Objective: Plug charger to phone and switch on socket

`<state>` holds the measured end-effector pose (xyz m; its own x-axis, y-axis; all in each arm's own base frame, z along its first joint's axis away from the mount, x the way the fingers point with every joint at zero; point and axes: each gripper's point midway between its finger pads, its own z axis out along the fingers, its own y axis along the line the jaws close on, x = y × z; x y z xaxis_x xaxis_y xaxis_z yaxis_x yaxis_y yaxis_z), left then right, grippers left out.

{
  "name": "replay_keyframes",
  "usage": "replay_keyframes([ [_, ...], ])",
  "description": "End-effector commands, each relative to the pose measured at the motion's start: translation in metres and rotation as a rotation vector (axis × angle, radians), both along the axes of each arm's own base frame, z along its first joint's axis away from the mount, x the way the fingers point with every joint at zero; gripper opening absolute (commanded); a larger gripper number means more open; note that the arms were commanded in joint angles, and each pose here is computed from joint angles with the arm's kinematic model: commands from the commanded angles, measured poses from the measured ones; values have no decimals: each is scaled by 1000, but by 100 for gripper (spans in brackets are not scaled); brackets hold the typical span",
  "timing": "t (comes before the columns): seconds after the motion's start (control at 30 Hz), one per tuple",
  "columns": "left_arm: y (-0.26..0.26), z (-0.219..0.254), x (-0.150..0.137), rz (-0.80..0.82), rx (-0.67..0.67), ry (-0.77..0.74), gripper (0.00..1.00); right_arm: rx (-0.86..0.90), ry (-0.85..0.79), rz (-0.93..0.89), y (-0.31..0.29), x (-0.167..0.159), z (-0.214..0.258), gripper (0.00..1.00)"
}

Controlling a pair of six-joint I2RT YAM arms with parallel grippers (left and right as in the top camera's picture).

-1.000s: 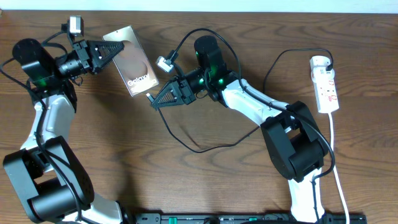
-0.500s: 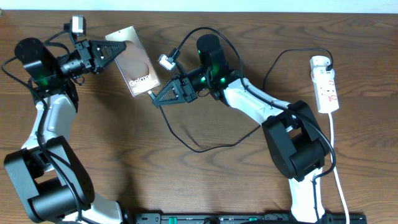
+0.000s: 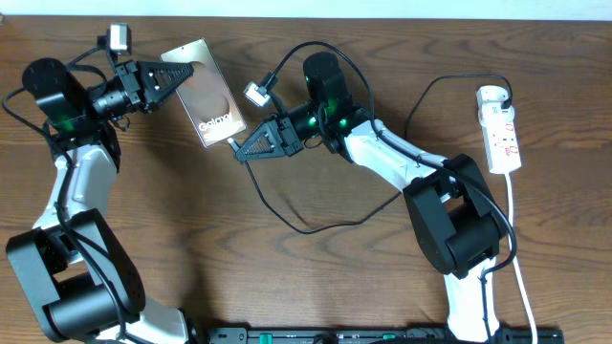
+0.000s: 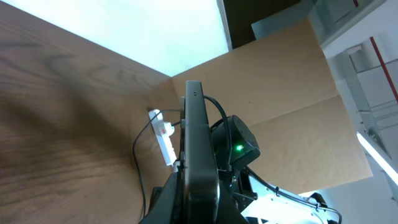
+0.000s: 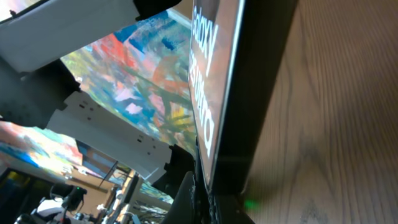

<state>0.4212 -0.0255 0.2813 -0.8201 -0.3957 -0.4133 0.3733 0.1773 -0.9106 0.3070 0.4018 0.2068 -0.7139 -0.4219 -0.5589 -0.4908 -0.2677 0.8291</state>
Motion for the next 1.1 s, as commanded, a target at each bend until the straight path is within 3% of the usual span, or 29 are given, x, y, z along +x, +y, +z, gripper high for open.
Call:
replay_keyframes([
  [0.0,-3,6,0,3,4,-14,7,-5,5,-14,0,4,1,1],
  [0.77,5,8,22,138,-15,7,7,8,-7,-53,-12,22,8,1],
  [1.07,5,8,22,139,-15,5,7,-37,70,-98,-19,34,7,1],
])
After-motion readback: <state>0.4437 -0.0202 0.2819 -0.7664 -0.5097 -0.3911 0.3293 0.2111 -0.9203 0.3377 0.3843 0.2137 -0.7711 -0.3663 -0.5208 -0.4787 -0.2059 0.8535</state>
